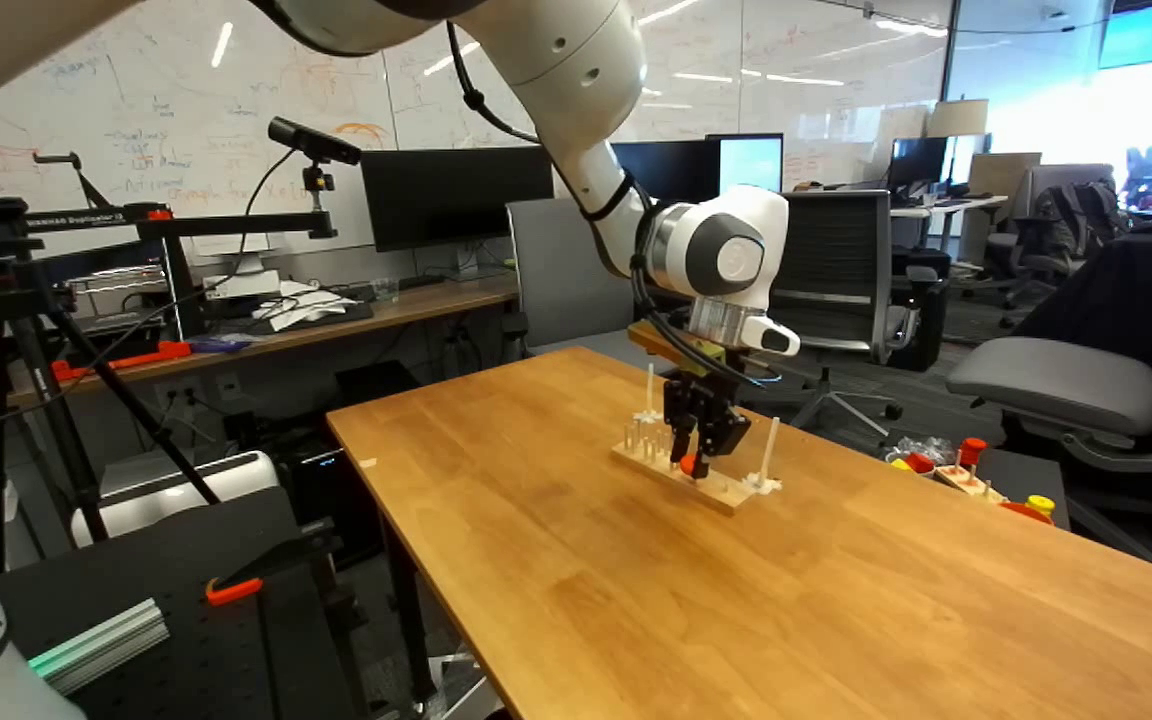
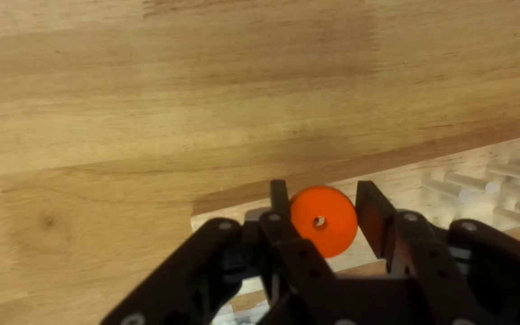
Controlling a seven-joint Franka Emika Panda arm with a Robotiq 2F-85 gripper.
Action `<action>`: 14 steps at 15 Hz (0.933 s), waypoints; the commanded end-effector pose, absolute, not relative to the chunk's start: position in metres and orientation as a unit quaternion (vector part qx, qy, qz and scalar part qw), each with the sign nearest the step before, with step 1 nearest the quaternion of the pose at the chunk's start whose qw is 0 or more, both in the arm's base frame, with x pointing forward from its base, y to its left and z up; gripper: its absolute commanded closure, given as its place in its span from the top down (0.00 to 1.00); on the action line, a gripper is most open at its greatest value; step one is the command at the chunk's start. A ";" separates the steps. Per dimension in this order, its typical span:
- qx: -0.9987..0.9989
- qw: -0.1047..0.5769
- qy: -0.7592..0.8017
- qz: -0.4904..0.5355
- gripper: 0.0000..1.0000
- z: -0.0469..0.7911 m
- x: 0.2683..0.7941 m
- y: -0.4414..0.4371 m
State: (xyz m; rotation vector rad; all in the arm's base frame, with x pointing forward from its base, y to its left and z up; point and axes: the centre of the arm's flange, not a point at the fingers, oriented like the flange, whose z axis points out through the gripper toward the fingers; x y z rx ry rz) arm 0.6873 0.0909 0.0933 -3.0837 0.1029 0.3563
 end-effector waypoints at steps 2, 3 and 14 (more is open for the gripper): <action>-0.992 0.028 0.036 0.121 0.17 0.091 0.697 0.092; -0.992 0.028 0.037 0.121 0.17 0.090 0.698 0.091; -0.989 0.025 0.039 0.137 0.73 0.074 0.697 0.086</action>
